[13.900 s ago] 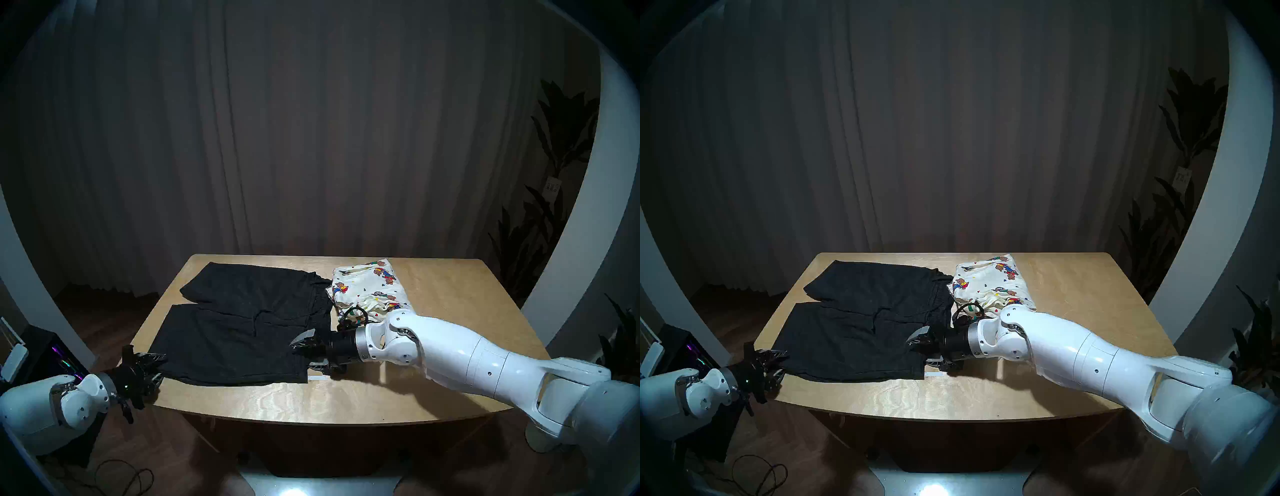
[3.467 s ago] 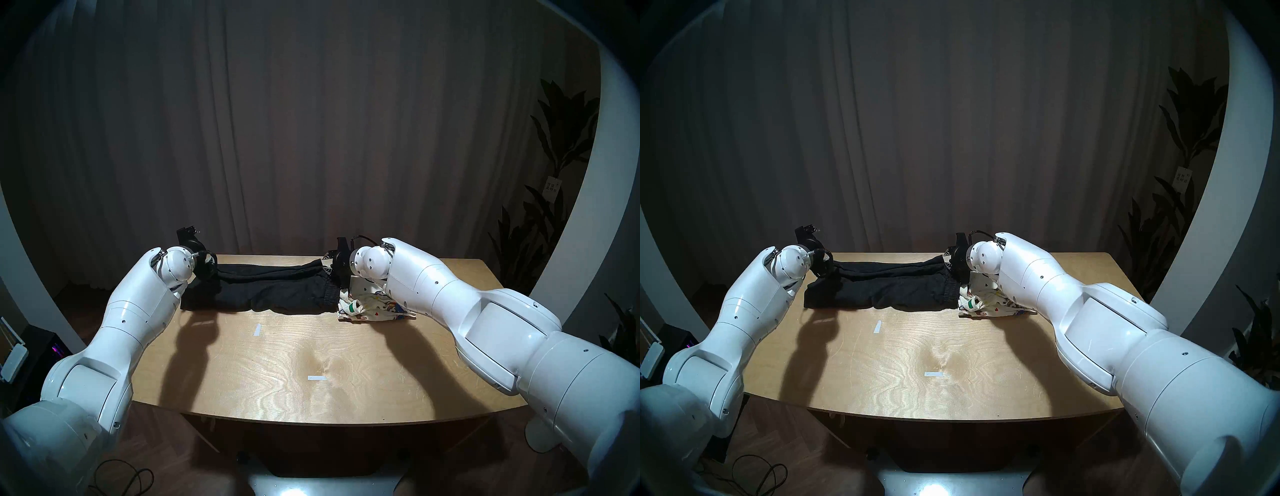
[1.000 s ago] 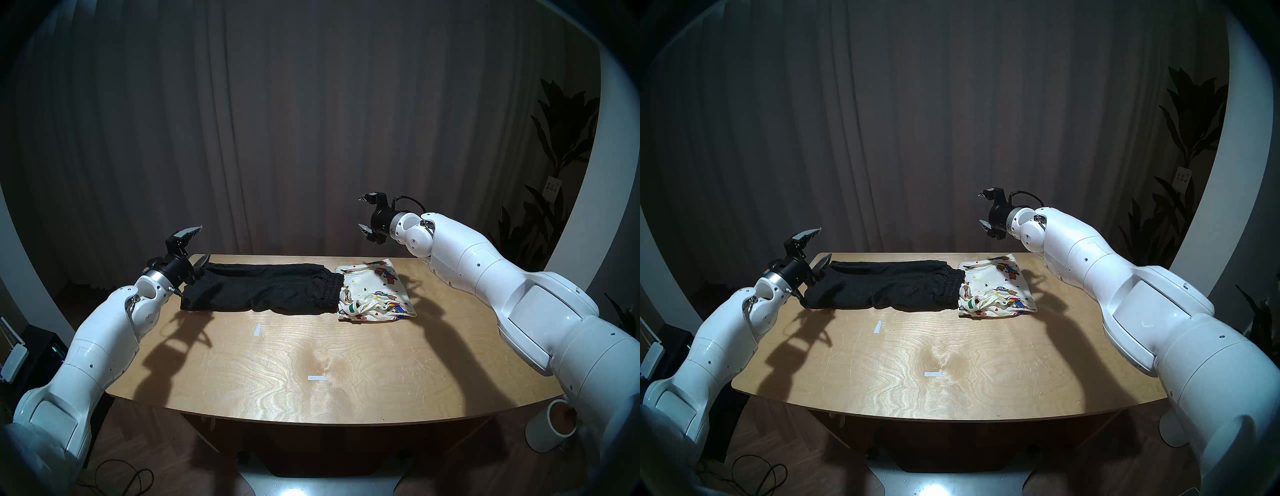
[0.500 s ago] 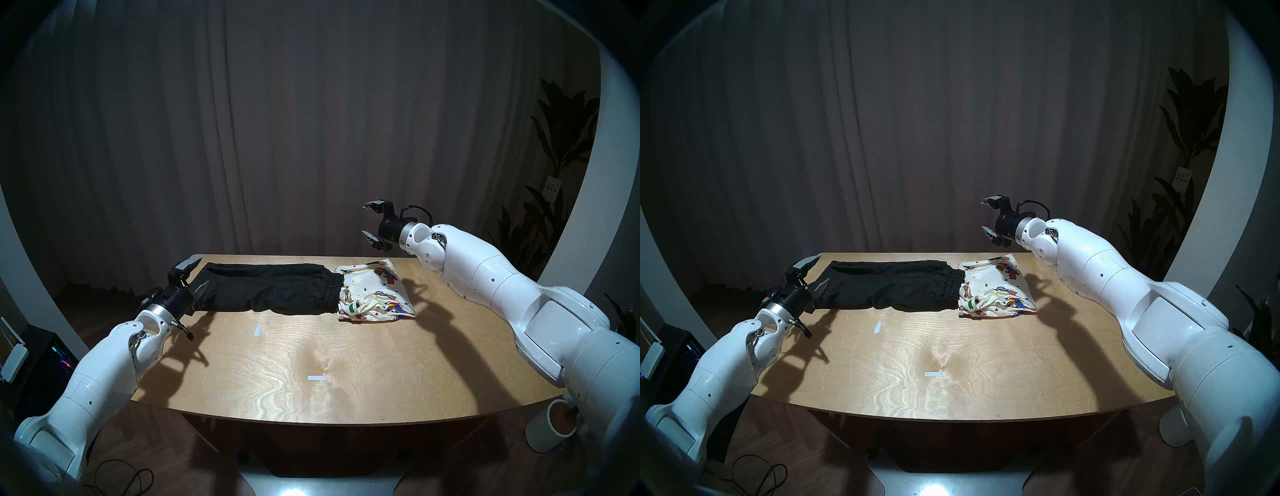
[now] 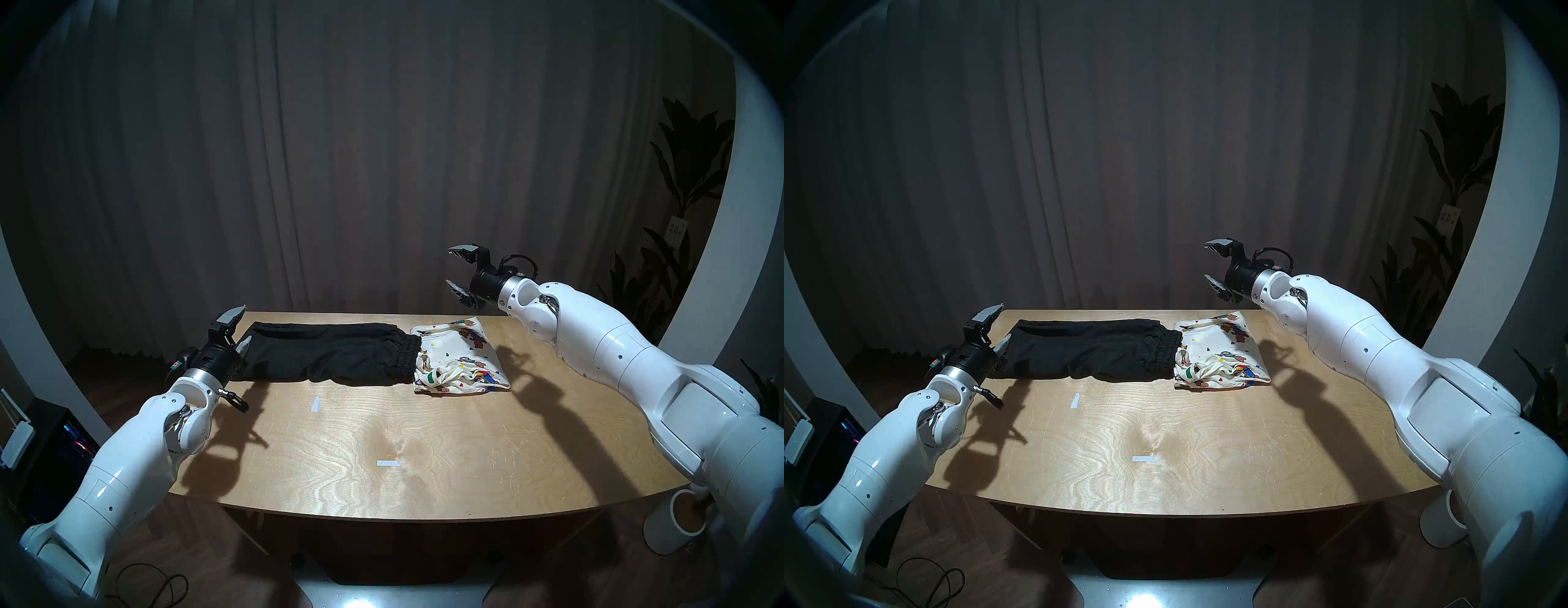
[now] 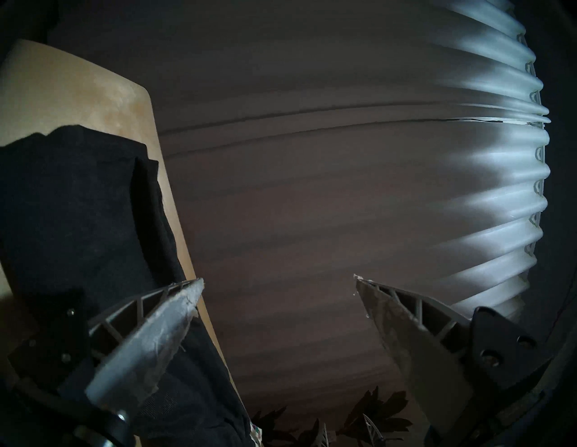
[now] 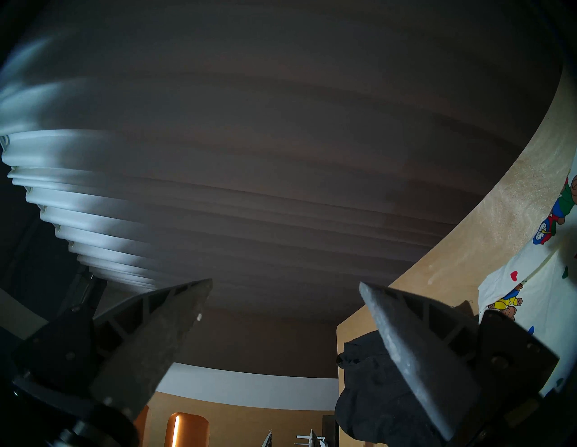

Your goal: Fold pants twice and stack them

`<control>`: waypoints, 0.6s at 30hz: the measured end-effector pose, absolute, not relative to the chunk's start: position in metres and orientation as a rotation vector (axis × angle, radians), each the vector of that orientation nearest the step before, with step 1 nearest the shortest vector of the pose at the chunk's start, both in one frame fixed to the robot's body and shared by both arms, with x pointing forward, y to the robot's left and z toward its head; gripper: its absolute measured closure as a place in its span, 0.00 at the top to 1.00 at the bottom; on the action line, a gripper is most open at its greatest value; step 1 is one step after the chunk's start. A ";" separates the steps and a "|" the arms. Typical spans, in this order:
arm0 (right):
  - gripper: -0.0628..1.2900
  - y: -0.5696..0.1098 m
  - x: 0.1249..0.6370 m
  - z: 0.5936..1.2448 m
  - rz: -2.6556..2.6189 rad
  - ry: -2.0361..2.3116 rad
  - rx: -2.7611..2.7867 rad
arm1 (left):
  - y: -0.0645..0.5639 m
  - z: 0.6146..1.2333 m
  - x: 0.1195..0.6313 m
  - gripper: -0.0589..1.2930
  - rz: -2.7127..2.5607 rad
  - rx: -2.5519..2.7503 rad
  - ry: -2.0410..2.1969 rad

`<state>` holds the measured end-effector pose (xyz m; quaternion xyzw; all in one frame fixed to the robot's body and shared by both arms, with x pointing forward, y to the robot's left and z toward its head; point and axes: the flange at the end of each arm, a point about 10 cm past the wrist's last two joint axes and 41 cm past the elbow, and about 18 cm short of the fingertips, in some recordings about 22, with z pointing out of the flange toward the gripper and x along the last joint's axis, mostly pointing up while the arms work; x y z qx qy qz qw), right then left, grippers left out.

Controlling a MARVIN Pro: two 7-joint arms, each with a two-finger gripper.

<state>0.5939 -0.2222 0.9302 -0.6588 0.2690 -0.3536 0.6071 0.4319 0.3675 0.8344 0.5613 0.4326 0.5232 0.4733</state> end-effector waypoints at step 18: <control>0.95 -0.224 0.585 0.936 -0.946 0.601 -1.502 | 0.366 0.813 0.425 0.96 1.213 1.549 1.474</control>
